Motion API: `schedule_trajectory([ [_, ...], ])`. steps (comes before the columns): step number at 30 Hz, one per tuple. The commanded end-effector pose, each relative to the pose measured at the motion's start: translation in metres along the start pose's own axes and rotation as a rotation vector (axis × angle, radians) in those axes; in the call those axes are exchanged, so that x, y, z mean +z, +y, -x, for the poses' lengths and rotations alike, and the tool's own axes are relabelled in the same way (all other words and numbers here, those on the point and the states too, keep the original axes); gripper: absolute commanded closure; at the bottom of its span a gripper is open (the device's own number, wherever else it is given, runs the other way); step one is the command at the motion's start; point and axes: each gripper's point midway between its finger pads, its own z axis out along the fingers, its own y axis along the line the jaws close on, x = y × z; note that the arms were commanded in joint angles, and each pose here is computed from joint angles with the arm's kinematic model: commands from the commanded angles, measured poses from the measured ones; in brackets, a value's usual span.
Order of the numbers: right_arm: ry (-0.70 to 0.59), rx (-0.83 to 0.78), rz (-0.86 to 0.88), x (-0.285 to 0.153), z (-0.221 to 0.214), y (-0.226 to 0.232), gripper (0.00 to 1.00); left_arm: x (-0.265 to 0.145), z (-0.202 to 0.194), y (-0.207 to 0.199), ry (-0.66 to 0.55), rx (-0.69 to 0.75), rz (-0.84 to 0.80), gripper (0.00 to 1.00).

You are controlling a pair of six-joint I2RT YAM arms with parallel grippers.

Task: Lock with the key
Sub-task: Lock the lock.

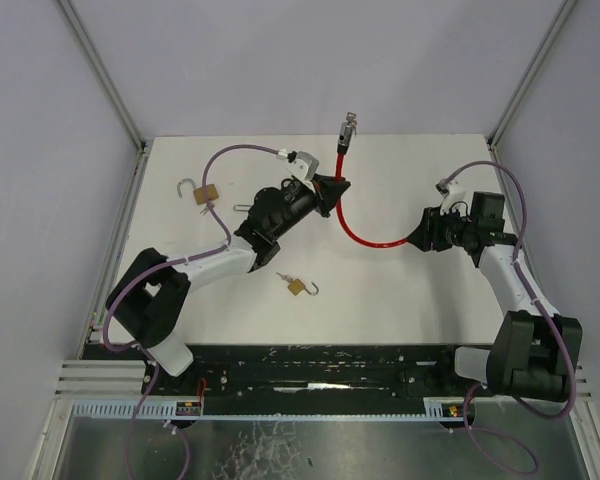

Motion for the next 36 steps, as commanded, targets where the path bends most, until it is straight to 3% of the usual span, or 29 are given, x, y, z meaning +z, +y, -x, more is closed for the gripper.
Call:
schedule_trajectory([
  [1, -0.034, -0.005, -0.080, -0.008, 0.025, -0.012, 0.44, 0.000, 0.034, 0.015, -0.149, 0.037, 0.115, 1.00],
  [9, -0.167, -0.096, -0.212, -0.047, 0.058, -0.014, 0.12, -0.008, 0.042, 0.030, -0.181, 0.058, 0.209, 1.00],
  [11, -0.217, -0.153, -0.193, -0.056, 0.068, -0.003, 0.10, -0.009, 0.044, 0.028, -0.194, 0.053, 0.201, 1.00],
  [13, -0.285, -0.255, -0.044, -0.060, 0.075, 0.030, 0.09, -0.008, 0.046, 0.018, -0.209, 0.056, 0.160, 1.00],
  [16, -0.388, -0.456, 0.337, -0.061, 0.065, 0.104, 0.05, -0.005, 0.049, -0.005, -0.230, 0.080, 0.075, 1.00],
  [18, -0.453, -0.630, 0.444, -0.057, 0.060, 0.133, 0.01, -0.001, 0.050, -0.020, -0.228, 0.076, 0.032, 1.00],
  [20, -0.500, -0.775, 0.487, -0.049, 0.055, 0.147, 0.00, 0.002, 0.047, -0.035, -0.213, 0.055, -0.020, 1.00],
  [22, -0.516, -0.812, 0.518, -0.042, 0.059, 0.153, 0.00, 0.002, 0.043, -0.050, -0.207, 0.036, -0.056, 1.00],
  [30, -0.572, -0.668, 0.580, -0.030, 0.061, 0.161, 0.01, 0.004, 0.039, -0.096, -0.227, -0.074, -0.069, 1.00],
  [33, -0.593, -0.659, 0.561, -0.029, 0.057, 0.162, 0.06, 0.007, 0.043, -0.105, -0.239, -0.136, -0.060, 1.00],
  [36, -0.585, -0.630, 0.536, -0.027, 0.060, 0.158, 0.19, 0.011, 0.043, -0.116, -0.232, -0.167, -0.065, 1.00],
])
